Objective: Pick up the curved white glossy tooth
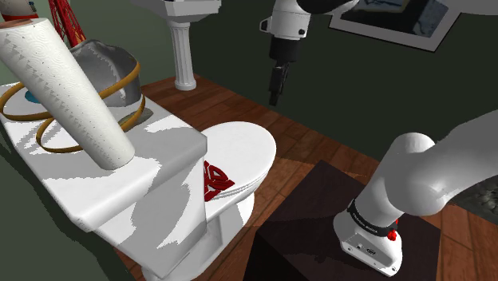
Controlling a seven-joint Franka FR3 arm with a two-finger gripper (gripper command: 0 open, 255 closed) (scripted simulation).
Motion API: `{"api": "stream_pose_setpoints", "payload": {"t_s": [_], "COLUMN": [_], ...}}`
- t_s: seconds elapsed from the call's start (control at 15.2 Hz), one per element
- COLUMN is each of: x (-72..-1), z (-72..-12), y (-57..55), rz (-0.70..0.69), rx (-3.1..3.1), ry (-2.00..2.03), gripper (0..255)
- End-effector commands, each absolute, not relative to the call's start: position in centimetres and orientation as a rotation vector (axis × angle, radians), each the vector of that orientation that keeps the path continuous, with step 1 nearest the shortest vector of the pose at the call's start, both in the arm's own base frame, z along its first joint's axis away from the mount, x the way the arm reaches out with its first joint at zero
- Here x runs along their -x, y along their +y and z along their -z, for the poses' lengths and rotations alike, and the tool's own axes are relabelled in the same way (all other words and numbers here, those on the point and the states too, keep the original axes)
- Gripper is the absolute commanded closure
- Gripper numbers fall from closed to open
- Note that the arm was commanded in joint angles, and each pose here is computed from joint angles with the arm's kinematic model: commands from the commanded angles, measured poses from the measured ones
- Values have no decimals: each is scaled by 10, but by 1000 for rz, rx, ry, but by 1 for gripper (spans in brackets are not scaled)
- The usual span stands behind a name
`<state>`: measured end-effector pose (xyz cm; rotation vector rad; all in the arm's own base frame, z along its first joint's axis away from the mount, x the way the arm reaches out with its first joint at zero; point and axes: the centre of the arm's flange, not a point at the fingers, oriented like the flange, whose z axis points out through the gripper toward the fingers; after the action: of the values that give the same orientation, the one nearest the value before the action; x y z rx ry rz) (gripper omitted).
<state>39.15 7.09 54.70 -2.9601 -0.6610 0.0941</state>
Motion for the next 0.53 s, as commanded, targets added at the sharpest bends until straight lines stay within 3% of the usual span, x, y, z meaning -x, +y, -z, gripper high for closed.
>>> {"api": "stream_pose_setpoints", "payload": {"t_s": [0.0,0.46], "x": [-409,-467], "z": [-550,-554], "y": [86,148], "rz": [-76,-18], "rx": [2915,2743], "ry": [-757,-1062], "gripper": [0,0]}}
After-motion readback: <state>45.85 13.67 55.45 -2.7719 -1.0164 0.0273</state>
